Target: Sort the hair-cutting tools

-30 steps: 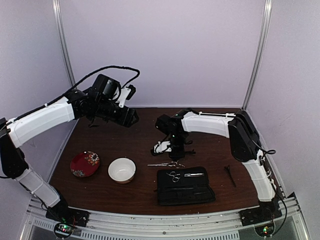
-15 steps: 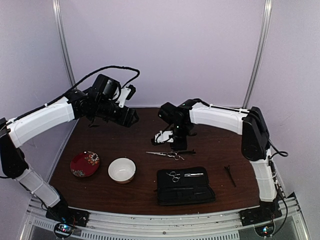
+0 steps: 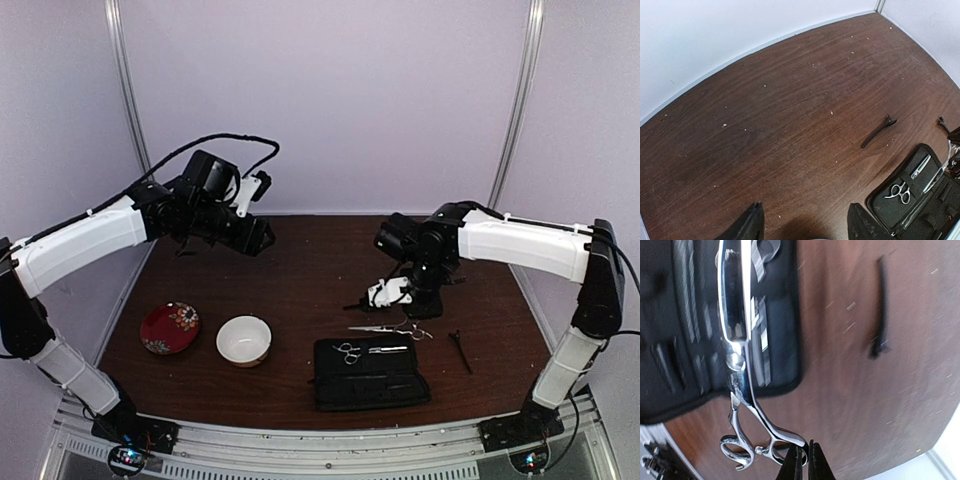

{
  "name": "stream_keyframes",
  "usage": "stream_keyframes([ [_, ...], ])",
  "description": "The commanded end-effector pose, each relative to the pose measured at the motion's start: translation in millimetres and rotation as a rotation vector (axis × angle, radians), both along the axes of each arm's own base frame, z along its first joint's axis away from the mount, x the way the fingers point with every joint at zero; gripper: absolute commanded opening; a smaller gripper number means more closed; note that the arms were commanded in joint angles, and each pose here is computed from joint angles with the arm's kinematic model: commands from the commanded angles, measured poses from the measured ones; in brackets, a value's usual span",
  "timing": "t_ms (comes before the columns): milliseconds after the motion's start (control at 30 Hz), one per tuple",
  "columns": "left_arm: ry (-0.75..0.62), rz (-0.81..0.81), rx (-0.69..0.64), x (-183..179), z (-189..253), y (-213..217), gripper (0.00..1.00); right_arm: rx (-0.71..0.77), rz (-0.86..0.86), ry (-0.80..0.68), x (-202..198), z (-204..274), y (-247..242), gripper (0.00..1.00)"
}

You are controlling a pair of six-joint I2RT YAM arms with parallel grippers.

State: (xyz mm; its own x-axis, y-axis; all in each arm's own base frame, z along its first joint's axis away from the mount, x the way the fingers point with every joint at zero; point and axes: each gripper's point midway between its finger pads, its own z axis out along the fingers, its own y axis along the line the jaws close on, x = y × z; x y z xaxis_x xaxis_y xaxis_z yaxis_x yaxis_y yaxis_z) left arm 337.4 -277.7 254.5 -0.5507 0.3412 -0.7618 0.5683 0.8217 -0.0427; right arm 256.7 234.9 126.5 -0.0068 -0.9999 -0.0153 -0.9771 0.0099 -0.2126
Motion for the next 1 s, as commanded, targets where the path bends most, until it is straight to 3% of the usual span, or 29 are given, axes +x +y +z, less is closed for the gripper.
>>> stream_keyframes([
  [0, 0.031, -0.196, 0.021, -30.1, -12.2, -14.3, 0.58, -0.084, 0.011, 0.048, -25.9, -4.6, -43.1, 0.00],
  [100, 0.142, -0.393, 0.013, -73.0, -34.1, -38.5, 0.56, -0.135, 0.050, 0.106, -42.3, -16.4, -59.1, 0.00],
  [267, 0.275, -0.409, 0.033, -97.8, -71.5, -57.7, 0.43, -0.253, 0.066, 0.155, -48.8, -24.9, -77.7, 0.00],
  [367, 0.330, -0.386, 0.074, -101.6, -96.7, -60.4, 0.32, -0.324, 0.068, 0.167, -47.3, -24.7, -86.7, 0.00],
  [533, 0.421, -0.371, 0.103, -109.9, -128.6, -67.6, 0.01, -0.341, 0.053, 0.171, -43.1, -19.0, -84.7, 0.00],
  [733, 0.484, -0.361, 0.210, -121.3, -159.4, -70.8, 0.00, -0.330, 0.031, 0.165, -31.4, -19.7, -70.9, 0.00],
  [967, 0.546, -0.349, 0.214, -131.1, -172.1, -74.4, 0.00, -0.382, -0.006, 0.184, -32.3, -41.8, -73.4, 0.00],
])
